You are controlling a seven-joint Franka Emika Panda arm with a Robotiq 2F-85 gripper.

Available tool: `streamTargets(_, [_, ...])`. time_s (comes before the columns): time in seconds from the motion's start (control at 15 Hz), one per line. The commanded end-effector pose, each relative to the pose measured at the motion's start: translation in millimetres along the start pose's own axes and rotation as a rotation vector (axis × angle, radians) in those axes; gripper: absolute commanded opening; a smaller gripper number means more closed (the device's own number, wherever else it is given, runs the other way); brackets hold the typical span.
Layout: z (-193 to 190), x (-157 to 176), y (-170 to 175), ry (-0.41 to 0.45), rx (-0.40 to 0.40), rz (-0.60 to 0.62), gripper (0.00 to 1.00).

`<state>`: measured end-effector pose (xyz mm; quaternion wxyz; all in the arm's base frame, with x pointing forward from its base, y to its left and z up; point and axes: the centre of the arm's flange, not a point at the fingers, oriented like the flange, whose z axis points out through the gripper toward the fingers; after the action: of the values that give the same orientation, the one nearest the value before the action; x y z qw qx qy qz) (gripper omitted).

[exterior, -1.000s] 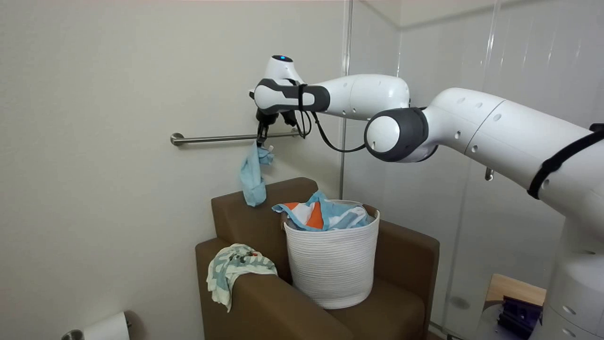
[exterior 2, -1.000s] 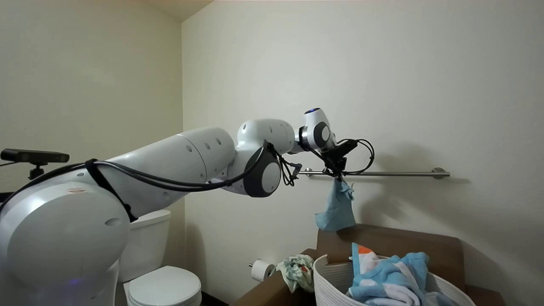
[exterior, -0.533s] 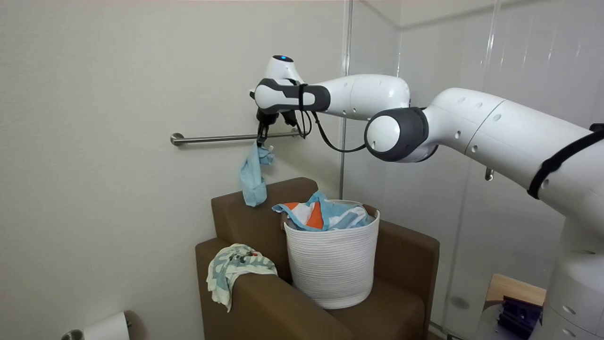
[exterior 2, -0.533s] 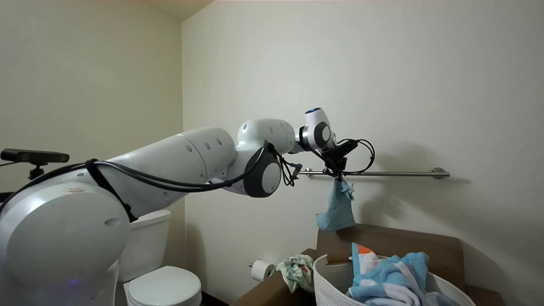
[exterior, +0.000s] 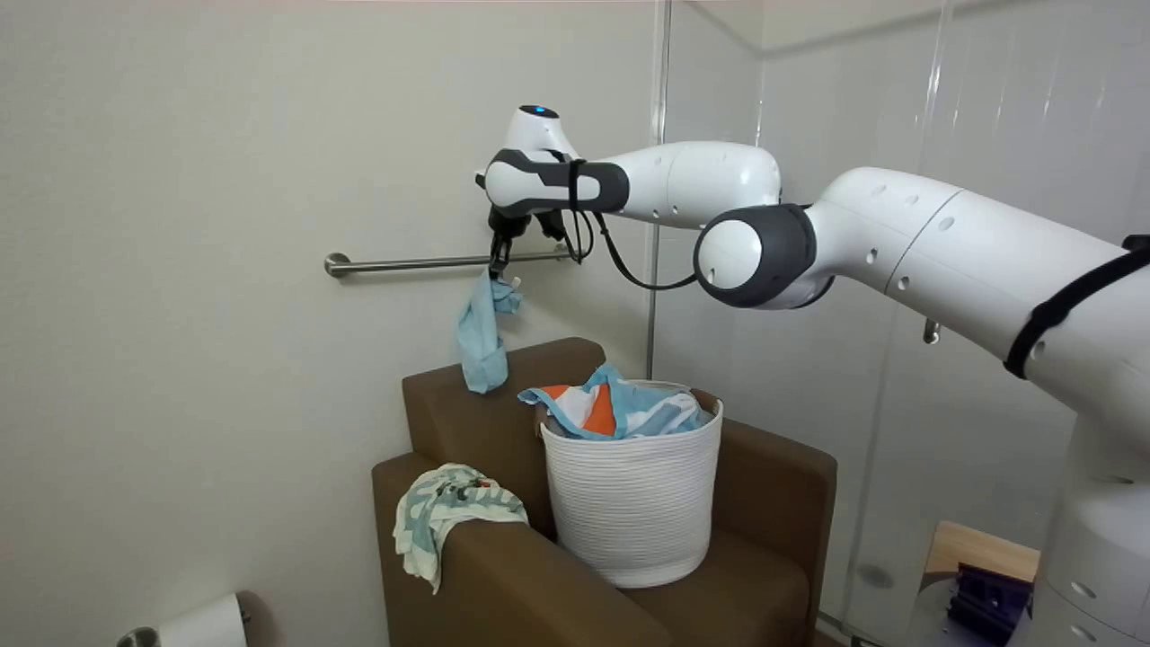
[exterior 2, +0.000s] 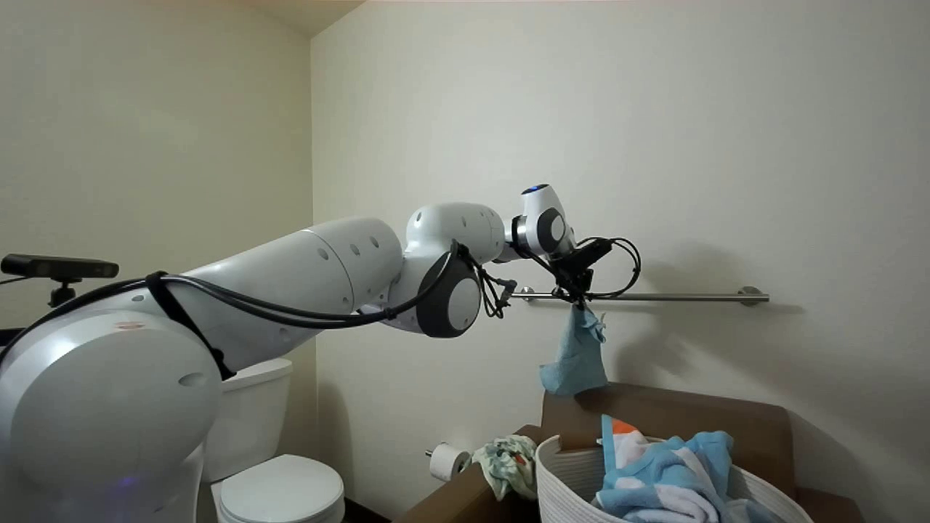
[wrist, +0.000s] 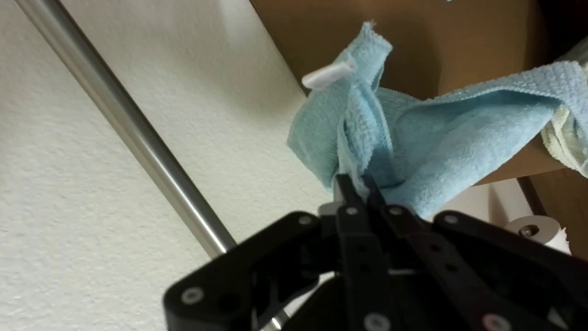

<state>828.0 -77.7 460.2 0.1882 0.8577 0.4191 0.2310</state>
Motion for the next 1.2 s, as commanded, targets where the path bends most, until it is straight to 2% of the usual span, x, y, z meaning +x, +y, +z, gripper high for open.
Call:
streamTargets(0.0, [0.0, 0.0, 0.0, 0.0, 0.0, 0.0, 0.04])
streamTargets(0.73, [-2.5, -0.2, -3.2, -0.003, -0.009, 0.007, 0.02])
streamTargets(1.13, [-15.9, -37.7, -20.9, 0.006, -0.067, 0.047, 0.02])
